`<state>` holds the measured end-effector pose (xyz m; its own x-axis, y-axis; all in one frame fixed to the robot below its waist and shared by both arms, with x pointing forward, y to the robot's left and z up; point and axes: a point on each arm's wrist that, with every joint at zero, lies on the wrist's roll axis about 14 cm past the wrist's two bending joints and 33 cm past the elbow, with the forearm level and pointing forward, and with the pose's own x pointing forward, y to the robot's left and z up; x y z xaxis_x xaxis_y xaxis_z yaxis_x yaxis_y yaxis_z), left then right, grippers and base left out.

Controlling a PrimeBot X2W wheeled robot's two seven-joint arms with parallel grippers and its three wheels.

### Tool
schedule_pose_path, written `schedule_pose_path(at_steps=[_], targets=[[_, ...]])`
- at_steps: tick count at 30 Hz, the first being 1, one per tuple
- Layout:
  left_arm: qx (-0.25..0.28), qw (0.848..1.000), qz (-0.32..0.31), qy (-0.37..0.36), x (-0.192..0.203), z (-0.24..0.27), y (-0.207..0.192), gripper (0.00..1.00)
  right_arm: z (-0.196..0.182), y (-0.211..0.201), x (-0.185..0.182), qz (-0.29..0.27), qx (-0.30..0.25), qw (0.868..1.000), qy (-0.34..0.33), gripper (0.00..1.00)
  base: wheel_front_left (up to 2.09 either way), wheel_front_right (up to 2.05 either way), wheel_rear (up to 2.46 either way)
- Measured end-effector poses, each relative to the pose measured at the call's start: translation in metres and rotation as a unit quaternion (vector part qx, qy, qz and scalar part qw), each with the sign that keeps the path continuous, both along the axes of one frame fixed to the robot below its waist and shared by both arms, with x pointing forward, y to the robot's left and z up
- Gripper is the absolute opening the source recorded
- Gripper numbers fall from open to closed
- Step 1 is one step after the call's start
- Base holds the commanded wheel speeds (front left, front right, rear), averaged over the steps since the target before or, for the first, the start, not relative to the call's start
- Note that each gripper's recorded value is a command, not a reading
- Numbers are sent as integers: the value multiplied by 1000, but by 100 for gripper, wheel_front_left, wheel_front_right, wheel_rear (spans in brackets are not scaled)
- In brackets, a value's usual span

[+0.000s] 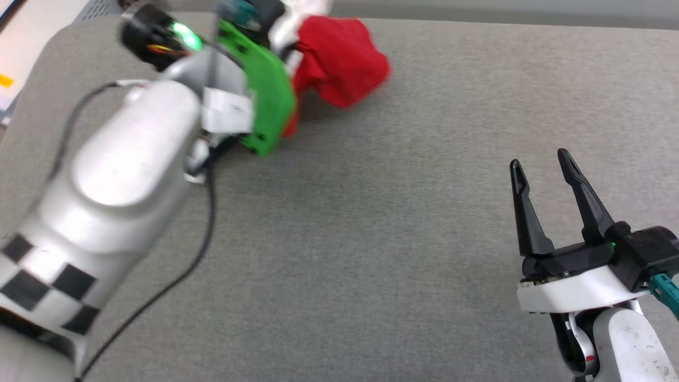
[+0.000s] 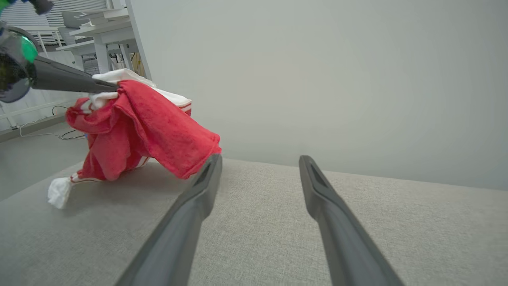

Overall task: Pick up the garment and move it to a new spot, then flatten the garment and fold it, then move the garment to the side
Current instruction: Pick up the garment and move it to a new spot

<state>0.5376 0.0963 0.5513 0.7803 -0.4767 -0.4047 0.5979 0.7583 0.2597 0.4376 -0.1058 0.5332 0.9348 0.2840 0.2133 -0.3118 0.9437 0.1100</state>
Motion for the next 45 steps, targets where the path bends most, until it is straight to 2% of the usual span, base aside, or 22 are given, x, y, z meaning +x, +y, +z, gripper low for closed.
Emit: schedule_pose_path(at_steps=[3, 7, 8, 9, 12, 16, 20, 23, 24, 25, 28, 31, 34, 36, 42, 45], targets=[[-23, 997, -67, 4, -13, -8, -59, 0, 4, -17, -4, -26, -1, 1000, -2, 100, 0, 0, 0], [-56, 987, -150, 13, -36, -20, -133, 0, 4, -43, -9, -67, -4, 998, -1, 100, 0, 0, 0], [-61, 984, -169, 19, -43, -25, -149, 0, 4, -50, -10, -78, -5, 997, 0, 100, 0, 0, 0], [-74, 970, -228, 52, -73, -53, -198, 0, 0, -72, -14, -112, -10, 994, 7, 100, 0, 0, 0], [-72, 959, -261, 87, -98, -82, -220, 0, -7, -84, -14, -130, -14, 991, 17, 100, 0, 0, 0], [-66, 949, -277, 135, -121, -121, -229, 0, -17, -95, -14, -146, -18, 989, 32, 100, 0, 0, 0], [-53, 943, -276, 177, -137, -155, -227, 0, -26, -99, -14, -153, -20, 987, 44, 100, 0, 0, 0], [-62, 943, -276, 175, -138, -156, -229, 0, -27, -103, -14, -159, -19, 986, 47, 100, 0, 0, 0], [-67, 944, -276, 171, -137, -154, -229, 48, -27, -104, -14, -160, -19, 986, 47, 100, 0, 0, 0], [-72, 945, -275, 162, -135, -152, -229, 100, -27, -104, -15, -161, -19, 986, 46, 100, 0, 0, 0], [-92, 949, -278, 121, -129, -136, -230, 100, -24, -103, -16, -160, -17, 986, 43, 100, 0, 0, 0], [-139, 953, -260, 75, -119, -106, -231, 100, -19, -101, -21, -157, -14, 987, 38, 100, 0, 0, 0], [-178, 955, -235, 16, -109, -71, -227, 100, -13, -96, -26, -150, -9, 988, 31, 100, 0, 0, 0], [-218, 957, -190, -35, -95, -38, -213, 100, -5, -90, -28, -142, -5, 990, 20, 100, 0, 0, 0], [-235, 964, -37, -118, -64, -6, -132, 100, 8, -76, -36, -121, 2, 993, 4, 100, 0, 0, 0], [-247, 954, 40, -168, -58, 18, -82, 100, 12, -71, -41, -115, 0, 993, -1, 100, 0, 0, 0]])
